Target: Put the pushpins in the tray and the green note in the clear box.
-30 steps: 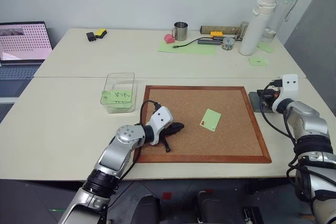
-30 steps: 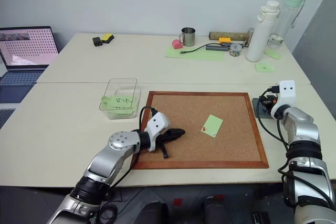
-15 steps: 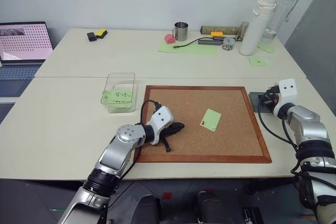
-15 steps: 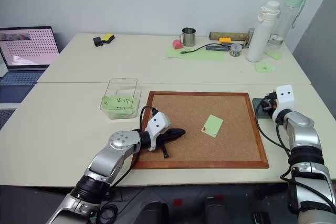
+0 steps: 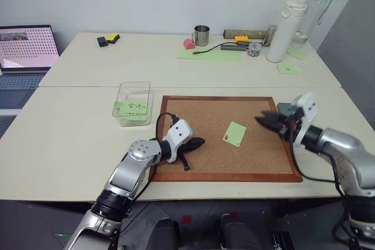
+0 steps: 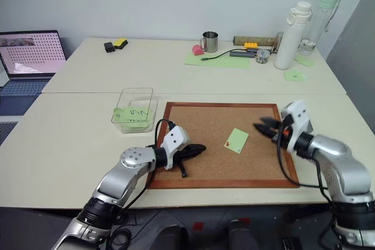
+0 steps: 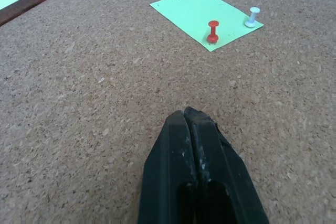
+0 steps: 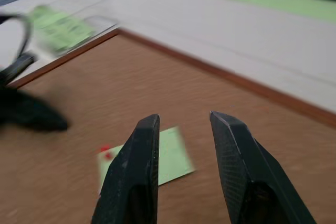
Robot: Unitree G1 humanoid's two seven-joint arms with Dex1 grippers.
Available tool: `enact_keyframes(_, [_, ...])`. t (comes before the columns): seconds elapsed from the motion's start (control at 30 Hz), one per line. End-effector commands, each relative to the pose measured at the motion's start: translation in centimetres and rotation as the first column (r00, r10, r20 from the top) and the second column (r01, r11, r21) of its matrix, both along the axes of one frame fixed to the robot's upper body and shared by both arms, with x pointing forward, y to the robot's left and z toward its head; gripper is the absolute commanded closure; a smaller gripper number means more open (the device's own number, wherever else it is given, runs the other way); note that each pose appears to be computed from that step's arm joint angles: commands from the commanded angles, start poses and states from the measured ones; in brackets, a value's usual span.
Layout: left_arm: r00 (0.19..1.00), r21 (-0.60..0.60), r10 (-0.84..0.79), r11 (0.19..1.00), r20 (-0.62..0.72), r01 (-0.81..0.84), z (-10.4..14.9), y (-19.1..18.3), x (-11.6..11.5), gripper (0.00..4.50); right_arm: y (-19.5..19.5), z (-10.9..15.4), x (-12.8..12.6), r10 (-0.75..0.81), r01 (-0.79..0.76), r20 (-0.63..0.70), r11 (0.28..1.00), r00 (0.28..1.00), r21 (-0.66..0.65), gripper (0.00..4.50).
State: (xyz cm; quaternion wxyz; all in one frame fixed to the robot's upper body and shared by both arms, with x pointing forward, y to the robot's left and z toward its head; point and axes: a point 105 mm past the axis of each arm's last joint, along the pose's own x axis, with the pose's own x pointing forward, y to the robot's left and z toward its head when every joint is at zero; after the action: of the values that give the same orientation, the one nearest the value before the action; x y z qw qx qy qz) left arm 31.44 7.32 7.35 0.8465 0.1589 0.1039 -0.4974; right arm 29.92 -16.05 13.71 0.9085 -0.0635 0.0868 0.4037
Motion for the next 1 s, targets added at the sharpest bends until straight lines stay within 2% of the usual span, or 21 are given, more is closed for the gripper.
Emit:
enact_keyframes(0.03, [0.998,0.047,0.002,0.999,-0.063,0.001,-1.7,0.5,-0.4,4.50,2.4,-0.8,-1.3,0.078,-0.077,0.034,0.996,0.996,-0.051,2.95])
enact_keyframes(0.2, [0.998,0.048,-0.007,0.999,-0.064,0.010,-1.6,0.3,-0.4,4.50,3.6,-2.6,-1.1,0.080,-0.077,0.038,0.993,0.996,-0.088,2.95])
enact_keyframes(0.43, [0.998,0.049,-0.013,0.999,-0.062,0.016,-1.5,0.2,-0.4,4.50,3.3,-4.5,0.3,0.016,-0.012,0.026,0.993,1.000,-0.117,2.95])
enact_keyframes(0.7, [0.998,0.050,-0.005,0.999,-0.064,0.009,-1.6,0.5,-0.5,4.50,3.2,-6.2,0.2,0.015,-0.016,-0.005,0.993,1.000,-0.120,2.95])
enact_keyframes(0.8, [0.998,0.050,-0.002,0.999,-0.065,0.006,-1.6,0.5,-0.6,4.50,3.5,-6.1,0.1,0.014,-0.014,-0.009,0.996,1.000,-0.091,3.38])
enact_keyframes(0.97, [0.998,0.048,-0.001,0.999,-0.066,0.005,-1.6,0.5,-0.6,4.50,3.9,-5.7,0.3,0.011,-0.011,-0.004,0.998,1.000,-0.067,4.47])
enact_keyframes(1.0, [0.998,0.048,-0.001,0.999,-0.066,0.005,-1.6,0.4,-0.6,4.50,3.9,-5.7,0.3,0.010,-0.010,-0.003,0.998,1.000,-0.063,4.47])
